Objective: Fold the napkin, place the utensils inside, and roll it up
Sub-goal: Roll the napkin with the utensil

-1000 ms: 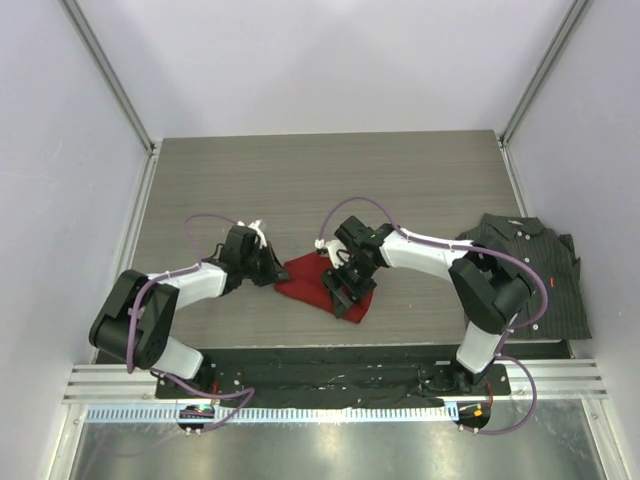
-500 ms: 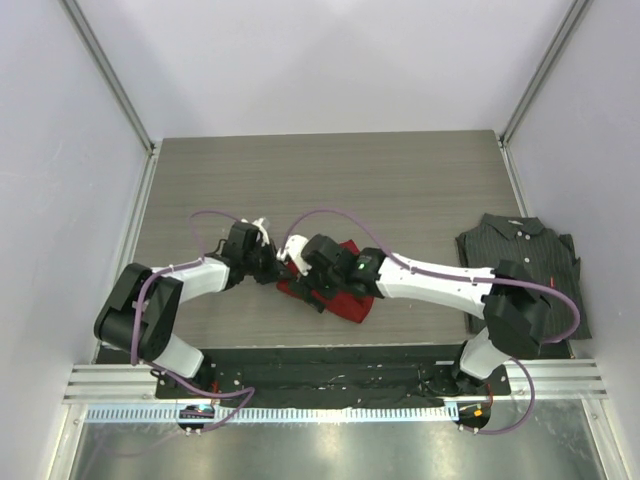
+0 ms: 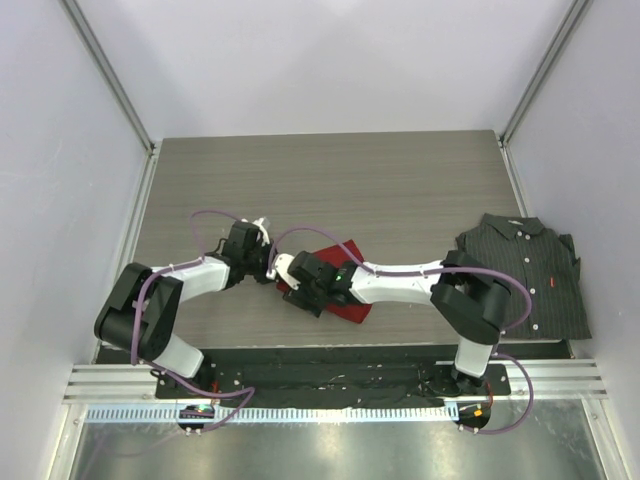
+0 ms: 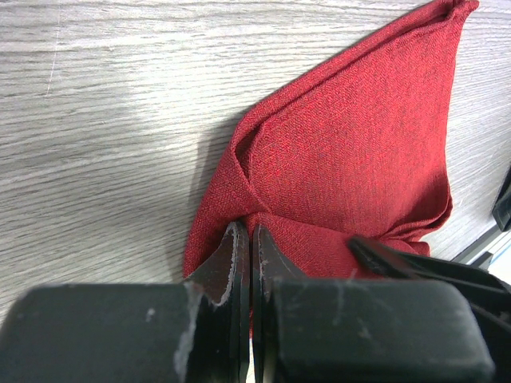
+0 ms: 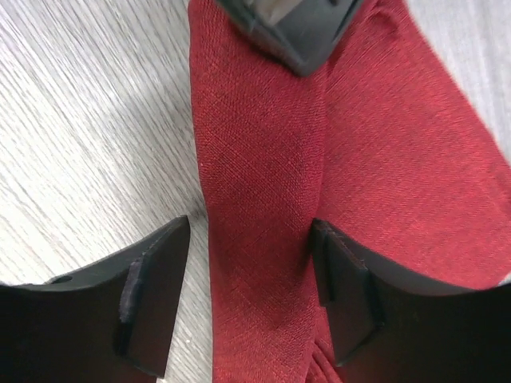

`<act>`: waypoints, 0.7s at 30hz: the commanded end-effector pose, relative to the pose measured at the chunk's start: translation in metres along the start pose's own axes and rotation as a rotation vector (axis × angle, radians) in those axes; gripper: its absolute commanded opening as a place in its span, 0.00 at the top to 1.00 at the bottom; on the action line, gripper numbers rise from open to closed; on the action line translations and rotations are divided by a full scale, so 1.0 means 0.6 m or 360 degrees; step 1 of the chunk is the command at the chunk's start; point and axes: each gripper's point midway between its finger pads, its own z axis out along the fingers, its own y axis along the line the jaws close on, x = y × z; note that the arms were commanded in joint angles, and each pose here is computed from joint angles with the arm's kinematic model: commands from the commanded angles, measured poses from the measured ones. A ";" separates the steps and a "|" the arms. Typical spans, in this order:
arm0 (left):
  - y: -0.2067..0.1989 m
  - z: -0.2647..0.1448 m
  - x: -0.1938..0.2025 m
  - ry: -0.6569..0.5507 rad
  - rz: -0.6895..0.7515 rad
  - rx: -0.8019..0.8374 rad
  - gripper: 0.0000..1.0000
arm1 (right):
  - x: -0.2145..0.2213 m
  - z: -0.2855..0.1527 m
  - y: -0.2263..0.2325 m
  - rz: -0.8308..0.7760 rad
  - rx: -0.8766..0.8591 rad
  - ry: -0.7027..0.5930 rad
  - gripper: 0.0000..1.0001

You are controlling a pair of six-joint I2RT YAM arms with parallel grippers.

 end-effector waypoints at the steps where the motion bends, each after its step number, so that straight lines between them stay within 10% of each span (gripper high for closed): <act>1: 0.037 -0.005 0.028 0.0079 0.0014 -0.0137 1.00 | -0.004 0.008 -0.005 0.0073 -0.0035 -0.0037 0.39; 5: 0.020 -0.018 0.012 0.0003 0.0046 -0.0088 0.95 | 0.019 0.013 0.019 0.0176 -0.0272 0.0004 0.52; 14: 0.016 -0.098 -0.028 -0.0315 0.0062 -0.0184 0.37 | 0.052 0.009 0.076 0.0415 -0.0761 0.0057 0.62; 21: 0.014 -0.136 -0.031 -0.0542 0.0104 -0.0092 0.37 | 0.049 -0.002 0.087 0.0589 -0.1030 0.0058 0.62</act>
